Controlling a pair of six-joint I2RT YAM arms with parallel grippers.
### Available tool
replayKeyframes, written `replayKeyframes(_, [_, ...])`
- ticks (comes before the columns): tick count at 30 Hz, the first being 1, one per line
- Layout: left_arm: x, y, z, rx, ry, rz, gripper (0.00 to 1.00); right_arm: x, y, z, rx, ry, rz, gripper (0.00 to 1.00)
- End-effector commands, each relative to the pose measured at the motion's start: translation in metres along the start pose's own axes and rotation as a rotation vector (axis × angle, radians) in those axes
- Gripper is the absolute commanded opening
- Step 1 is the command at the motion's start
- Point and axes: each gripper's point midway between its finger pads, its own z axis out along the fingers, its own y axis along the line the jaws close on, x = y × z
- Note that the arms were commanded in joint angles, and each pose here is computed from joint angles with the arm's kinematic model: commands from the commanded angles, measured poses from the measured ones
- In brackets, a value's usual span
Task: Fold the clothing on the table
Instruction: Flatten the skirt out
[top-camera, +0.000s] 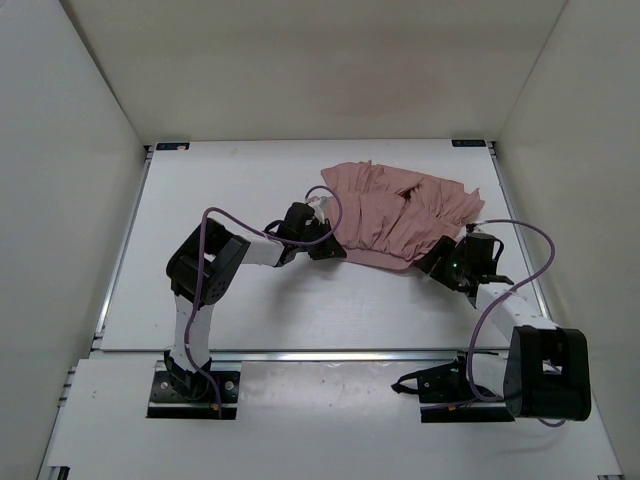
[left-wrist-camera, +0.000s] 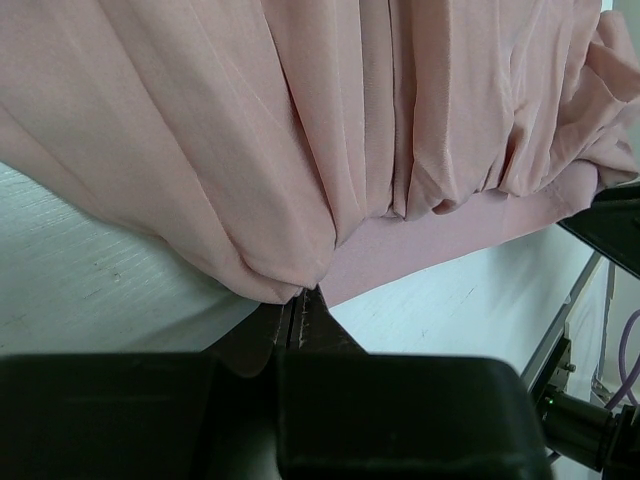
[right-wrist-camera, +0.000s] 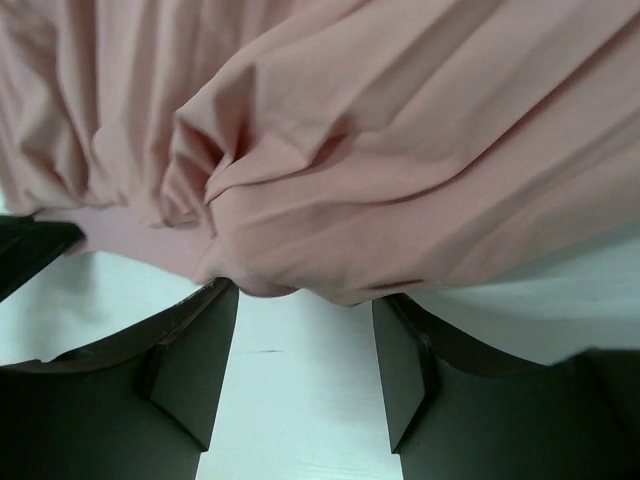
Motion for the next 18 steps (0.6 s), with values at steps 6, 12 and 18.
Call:
replayKeyframes(6, [0.01,0.012,-0.01,-0.046,0.035,-0.006,0.0,-0.006,0.014,-0.012,-0.114,-0.113,-0.014,0.57])
replayKeyframes(12, [0.012,0.011,-0.009,-0.042,0.041,-0.001,0.0,-0.009,0.007,-0.014,-0.108,-0.135,0.022,0.57])
replayKeyframes(18, [0.009,0.006,-0.012,-0.036,0.039,0.012,0.0,-0.01,0.013,-0.003,-0.104,-0.126,-0.002,0.55])
